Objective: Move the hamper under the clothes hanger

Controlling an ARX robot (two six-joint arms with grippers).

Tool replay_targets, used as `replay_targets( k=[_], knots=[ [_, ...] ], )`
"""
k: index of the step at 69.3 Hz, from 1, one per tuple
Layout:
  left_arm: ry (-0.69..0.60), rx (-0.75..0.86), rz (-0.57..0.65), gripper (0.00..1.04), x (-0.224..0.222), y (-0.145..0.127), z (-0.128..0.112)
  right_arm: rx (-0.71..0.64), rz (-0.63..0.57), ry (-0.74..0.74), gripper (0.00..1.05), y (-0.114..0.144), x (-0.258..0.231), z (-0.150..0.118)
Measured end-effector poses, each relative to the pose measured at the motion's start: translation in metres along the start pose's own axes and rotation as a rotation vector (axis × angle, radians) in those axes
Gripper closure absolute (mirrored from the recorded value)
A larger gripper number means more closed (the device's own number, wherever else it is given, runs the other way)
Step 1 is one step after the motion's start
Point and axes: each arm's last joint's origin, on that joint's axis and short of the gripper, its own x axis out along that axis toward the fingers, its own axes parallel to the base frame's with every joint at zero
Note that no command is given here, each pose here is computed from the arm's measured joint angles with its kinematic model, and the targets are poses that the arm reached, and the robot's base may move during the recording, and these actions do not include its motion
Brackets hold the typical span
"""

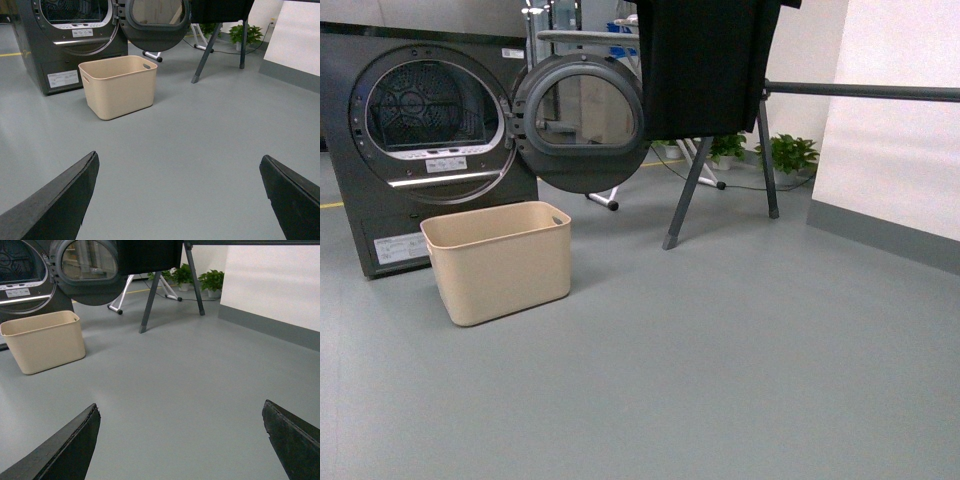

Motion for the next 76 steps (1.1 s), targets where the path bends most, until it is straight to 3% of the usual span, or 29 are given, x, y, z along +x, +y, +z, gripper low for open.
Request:
replay_targets(
  k=[76],
  knots=[
    [0.000, 0.000, 0.001, 0.07, 0.0000, 0.0000, 0.0000, 0.000, 0.002, 0.000, 0.08, 0.0001, 0.0000, 0.0000]
  ],
)
